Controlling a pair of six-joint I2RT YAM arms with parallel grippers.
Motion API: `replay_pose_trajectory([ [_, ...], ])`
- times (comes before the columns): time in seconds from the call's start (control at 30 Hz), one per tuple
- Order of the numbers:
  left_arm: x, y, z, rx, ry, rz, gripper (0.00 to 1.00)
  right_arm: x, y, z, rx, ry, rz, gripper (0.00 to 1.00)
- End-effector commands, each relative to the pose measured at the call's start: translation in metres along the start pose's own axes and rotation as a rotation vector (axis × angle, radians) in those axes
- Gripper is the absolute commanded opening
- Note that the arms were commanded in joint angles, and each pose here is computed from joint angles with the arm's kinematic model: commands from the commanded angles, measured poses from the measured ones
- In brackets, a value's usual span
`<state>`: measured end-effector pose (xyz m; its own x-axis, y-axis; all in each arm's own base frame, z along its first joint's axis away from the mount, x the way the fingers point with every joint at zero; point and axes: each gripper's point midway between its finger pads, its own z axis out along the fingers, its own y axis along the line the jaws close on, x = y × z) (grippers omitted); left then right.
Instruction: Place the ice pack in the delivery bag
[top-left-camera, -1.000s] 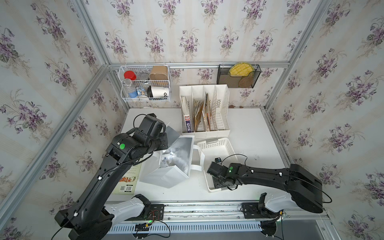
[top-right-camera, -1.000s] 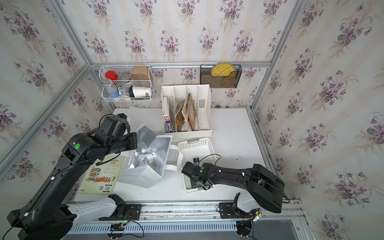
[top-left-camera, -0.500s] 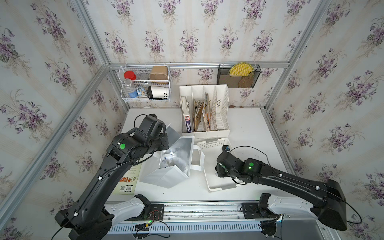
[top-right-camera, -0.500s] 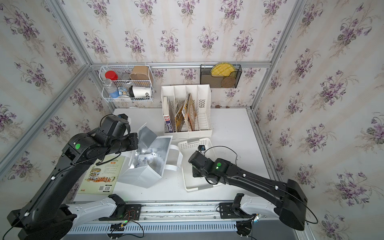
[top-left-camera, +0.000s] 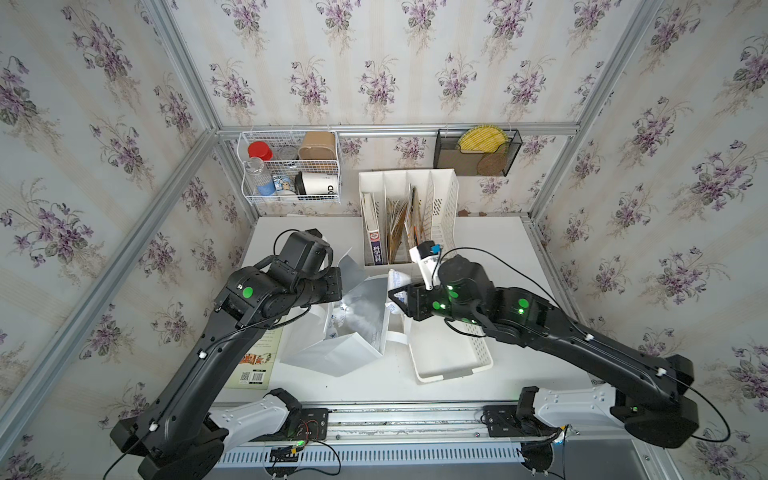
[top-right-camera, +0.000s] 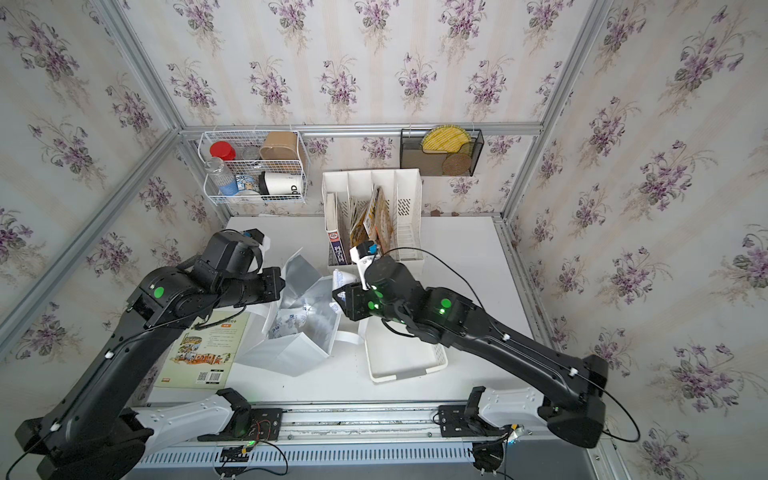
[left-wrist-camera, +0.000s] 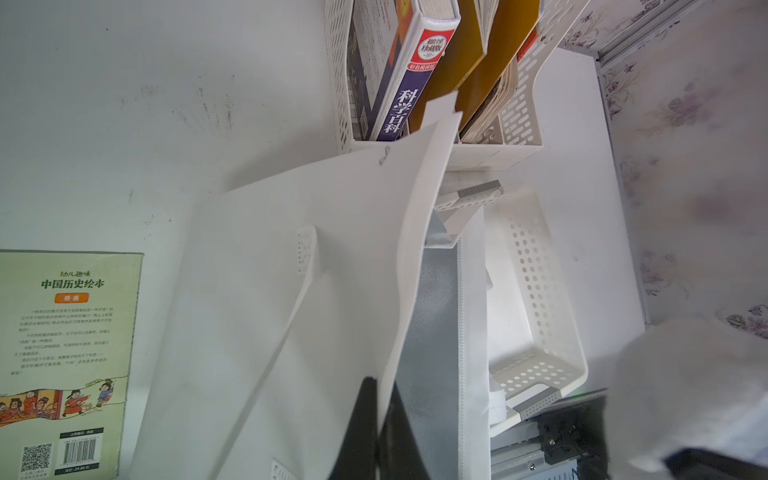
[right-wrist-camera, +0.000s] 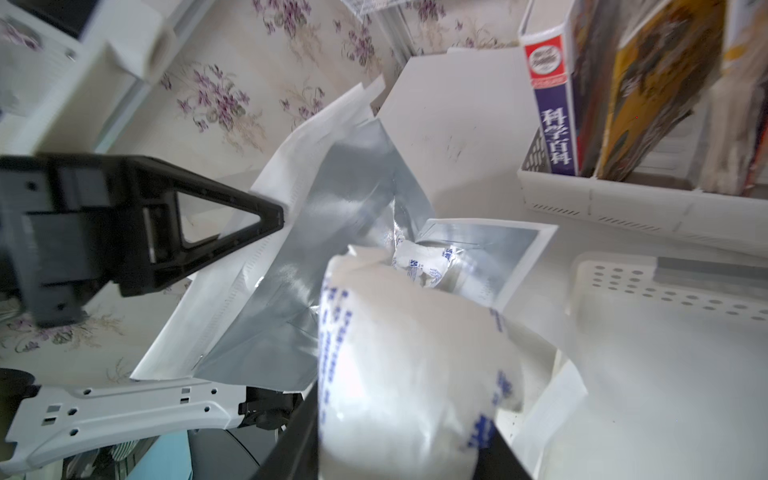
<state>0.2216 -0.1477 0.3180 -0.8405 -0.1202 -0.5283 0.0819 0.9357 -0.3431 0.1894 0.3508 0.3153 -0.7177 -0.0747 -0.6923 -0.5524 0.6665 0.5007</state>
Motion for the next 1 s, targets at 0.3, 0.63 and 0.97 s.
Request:
replay_pose_trajectory([
  [0.3,-0.006,-0.009,-0.006,0.045,-0.018,0.006,0.00,0.016,0.049,0.085,-0.143,0.115,-0.074,0.25],
  [0.63,-0.012,-0.014,-0.010,0.077,-0.059,-0.013,0.00,-0.003,0.030,0.054,-0.059,-0.009,-0.130,0.96],
  [0.97,-0.012,-0.001,-0.011,0.015,-0.081,-0.018,0.00,-0.027,-0.121,-0.040,0.395,-0.298,0.094,0.67],
])
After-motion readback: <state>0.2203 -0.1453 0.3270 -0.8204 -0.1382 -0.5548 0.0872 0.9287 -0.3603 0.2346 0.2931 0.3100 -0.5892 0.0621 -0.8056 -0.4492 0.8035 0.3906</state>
